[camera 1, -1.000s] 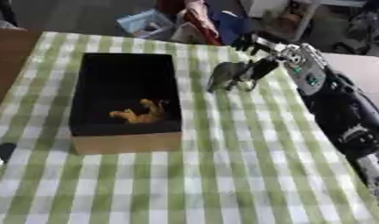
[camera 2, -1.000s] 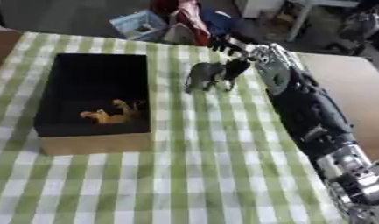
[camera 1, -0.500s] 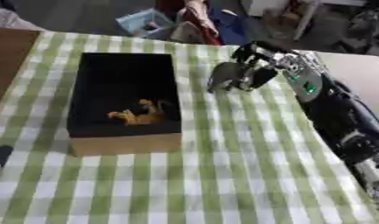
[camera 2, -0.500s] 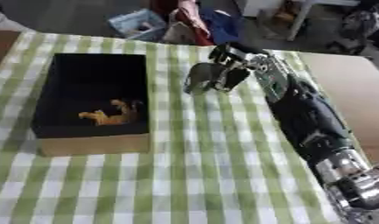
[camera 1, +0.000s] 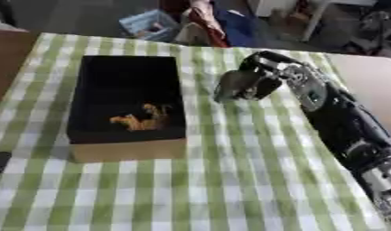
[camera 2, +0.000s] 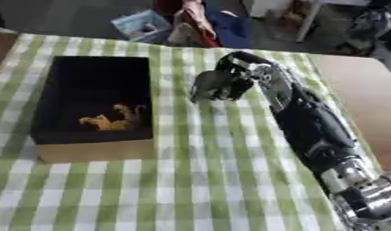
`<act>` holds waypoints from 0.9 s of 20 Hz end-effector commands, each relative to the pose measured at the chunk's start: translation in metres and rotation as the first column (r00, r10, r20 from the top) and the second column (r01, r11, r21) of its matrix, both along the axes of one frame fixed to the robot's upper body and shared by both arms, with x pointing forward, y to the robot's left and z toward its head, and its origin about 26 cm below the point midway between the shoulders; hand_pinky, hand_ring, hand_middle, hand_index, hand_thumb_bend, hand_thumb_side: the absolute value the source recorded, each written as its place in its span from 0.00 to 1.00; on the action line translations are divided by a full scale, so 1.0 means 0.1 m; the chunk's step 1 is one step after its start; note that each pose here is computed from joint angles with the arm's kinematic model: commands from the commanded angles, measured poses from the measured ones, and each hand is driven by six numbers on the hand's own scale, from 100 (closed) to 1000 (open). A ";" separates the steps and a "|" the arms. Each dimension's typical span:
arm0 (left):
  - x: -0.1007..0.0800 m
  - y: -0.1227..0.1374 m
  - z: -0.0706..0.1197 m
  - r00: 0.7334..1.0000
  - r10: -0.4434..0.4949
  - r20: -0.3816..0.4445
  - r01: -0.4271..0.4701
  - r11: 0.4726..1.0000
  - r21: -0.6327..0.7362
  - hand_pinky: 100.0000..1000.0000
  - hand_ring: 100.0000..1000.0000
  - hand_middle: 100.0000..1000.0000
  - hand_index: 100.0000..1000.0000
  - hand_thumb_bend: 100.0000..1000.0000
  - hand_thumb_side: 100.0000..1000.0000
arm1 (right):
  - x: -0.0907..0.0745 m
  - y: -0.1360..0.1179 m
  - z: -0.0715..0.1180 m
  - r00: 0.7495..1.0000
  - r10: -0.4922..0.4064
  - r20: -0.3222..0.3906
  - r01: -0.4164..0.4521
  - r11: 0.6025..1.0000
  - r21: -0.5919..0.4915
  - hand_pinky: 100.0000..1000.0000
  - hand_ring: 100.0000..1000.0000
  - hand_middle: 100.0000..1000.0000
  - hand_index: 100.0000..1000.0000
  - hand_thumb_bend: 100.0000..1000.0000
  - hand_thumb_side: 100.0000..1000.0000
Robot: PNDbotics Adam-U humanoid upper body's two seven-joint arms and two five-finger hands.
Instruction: Pick up objects on the table and place them in the box.
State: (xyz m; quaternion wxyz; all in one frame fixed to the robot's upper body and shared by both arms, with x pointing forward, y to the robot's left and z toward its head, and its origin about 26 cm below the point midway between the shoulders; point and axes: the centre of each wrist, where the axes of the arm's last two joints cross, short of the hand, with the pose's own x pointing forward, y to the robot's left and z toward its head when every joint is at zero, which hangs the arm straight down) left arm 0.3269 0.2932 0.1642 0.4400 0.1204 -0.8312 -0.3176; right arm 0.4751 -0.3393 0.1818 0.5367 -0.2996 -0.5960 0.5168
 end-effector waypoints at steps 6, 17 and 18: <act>-0.01 0.01 0.09 1.000 -0.004 0.031 0.004 1.000 0.009 0.67 0.55 0.58 0.70 0.35 0.00 | 0.01 0.03 0.31 0.996 0.033 0.085 -0.032 0.999 -0.021 0.61 0.57 0.42 0.56 0.28 0.00; -0.03 0.05 0.05 1.000 0.002 0.012 -0.002 1.000 0.012 0.67 0.55 0.58 0.70 0.34 0.00 | 0.01 0.26 0.72 0.976 0.133 0.174 -0.122 0.990 -0.071 0.61 0.56 0.42 0.56 0.28 0.01; -0.03 0.05 0.05 1.000 0.002 0.011 -0.002 1.000 0.013 0.67 0.55 0.58 0.70 0.34 0.00 | 0.01 0.29 0.75 0.973 0.143 0.182 -0.131 0.989 -0.075 0.61 0.56 0.42 0.56 0.28 0.01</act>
